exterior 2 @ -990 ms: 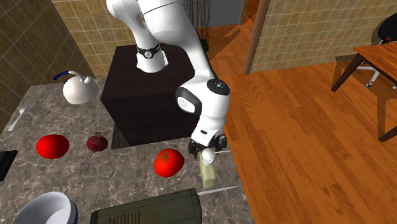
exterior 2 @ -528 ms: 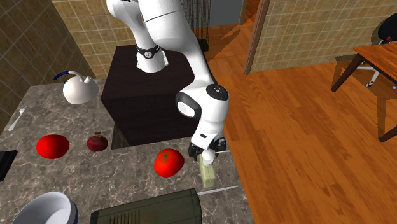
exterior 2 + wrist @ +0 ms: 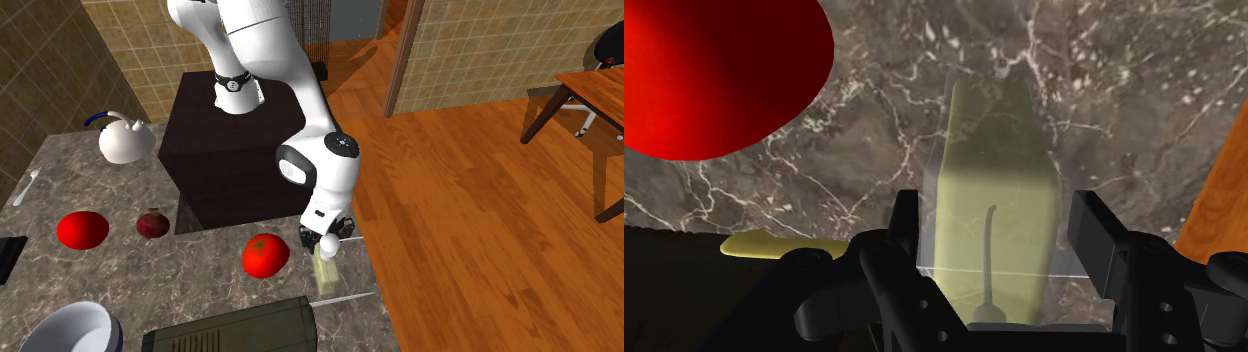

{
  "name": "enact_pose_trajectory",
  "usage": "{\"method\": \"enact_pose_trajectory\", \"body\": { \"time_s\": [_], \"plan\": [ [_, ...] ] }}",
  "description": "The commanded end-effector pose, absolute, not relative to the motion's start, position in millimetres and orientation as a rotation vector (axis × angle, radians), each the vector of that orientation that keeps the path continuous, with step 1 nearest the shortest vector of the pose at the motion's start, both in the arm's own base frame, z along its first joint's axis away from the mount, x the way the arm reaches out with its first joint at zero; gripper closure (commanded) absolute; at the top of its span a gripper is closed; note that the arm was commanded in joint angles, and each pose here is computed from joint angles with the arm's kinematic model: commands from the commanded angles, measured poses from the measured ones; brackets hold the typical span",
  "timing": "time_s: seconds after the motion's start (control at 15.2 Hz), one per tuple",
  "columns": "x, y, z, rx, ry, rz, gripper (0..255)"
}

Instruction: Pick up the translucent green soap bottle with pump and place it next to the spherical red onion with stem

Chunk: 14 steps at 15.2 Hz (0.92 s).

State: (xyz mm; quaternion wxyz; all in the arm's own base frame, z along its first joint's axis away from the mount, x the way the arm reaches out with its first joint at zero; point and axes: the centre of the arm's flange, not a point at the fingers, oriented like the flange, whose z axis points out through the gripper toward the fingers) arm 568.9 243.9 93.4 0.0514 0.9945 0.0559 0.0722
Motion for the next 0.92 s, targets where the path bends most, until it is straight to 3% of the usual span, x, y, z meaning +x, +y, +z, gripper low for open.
{"method": "enact_pose_trajectory", "body": {
  "time_s": [0.0, 0.86],
  "plan": [
    [568.8, 243.6, 92.6, 3.026, 0.170, 0.219, 255],
    [568.9, 243.6, 140.2, 3.026, 0.170, 0.219, 255]
  ]
}}
